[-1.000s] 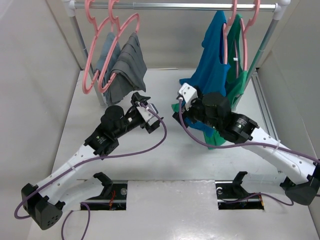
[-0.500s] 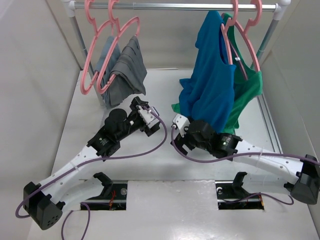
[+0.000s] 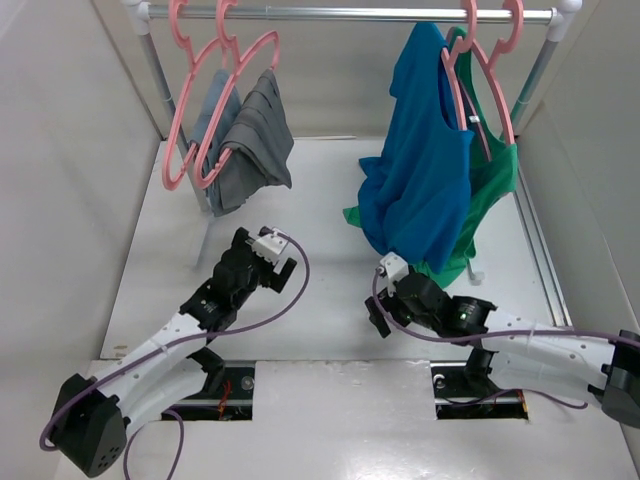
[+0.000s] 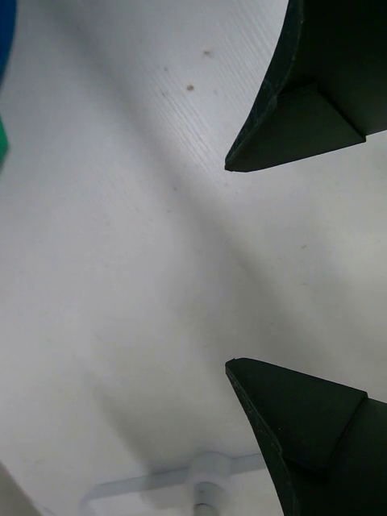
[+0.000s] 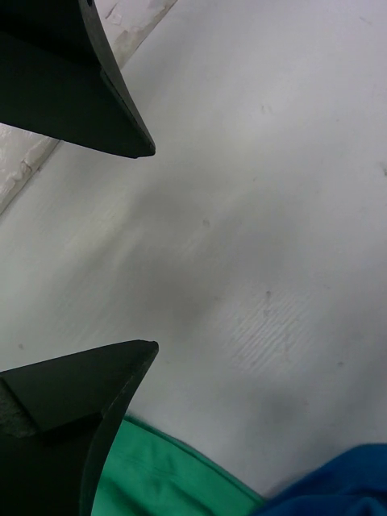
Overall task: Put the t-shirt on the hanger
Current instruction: Hang the hanger with tshirt onto the clothesline
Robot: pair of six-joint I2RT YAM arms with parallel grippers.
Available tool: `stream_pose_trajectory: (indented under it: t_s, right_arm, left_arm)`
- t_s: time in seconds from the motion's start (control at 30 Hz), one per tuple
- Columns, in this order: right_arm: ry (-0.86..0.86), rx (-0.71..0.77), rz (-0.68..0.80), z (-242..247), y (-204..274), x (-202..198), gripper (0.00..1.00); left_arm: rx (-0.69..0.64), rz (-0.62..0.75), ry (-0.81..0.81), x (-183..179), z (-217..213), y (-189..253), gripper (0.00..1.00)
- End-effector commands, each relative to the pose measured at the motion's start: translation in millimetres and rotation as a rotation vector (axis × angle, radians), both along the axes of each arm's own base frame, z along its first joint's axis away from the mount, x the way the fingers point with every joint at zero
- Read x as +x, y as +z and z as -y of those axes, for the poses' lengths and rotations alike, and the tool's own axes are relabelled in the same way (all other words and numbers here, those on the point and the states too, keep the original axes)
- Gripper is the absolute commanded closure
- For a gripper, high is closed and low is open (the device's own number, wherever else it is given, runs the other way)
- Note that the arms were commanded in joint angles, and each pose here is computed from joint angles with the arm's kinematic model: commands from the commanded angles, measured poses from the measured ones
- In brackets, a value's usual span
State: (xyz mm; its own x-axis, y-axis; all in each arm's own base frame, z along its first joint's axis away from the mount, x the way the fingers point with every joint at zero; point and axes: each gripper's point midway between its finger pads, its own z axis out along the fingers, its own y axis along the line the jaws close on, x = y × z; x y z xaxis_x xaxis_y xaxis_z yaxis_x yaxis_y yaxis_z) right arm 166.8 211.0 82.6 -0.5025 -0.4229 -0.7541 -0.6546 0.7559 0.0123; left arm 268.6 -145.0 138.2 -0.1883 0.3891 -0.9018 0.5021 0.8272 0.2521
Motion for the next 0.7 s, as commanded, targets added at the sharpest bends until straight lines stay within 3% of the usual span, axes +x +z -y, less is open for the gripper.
stream_pose_trajectory:
  t_s: [0.0, 0.67]
  right_arm:
    - [-0.13, 0.118, -0.013, 0, 5, 2, 0.01]
    - [-0.234, 0.155, -0.061, 19, -6, -8, 0.01]
  left_arm:
    - [-0.074, 0.053, 0.128, 10, -21, 13, 0.0]
    - [-0.066, 0.021, 0.13, 14, -37, -9, 0.0]
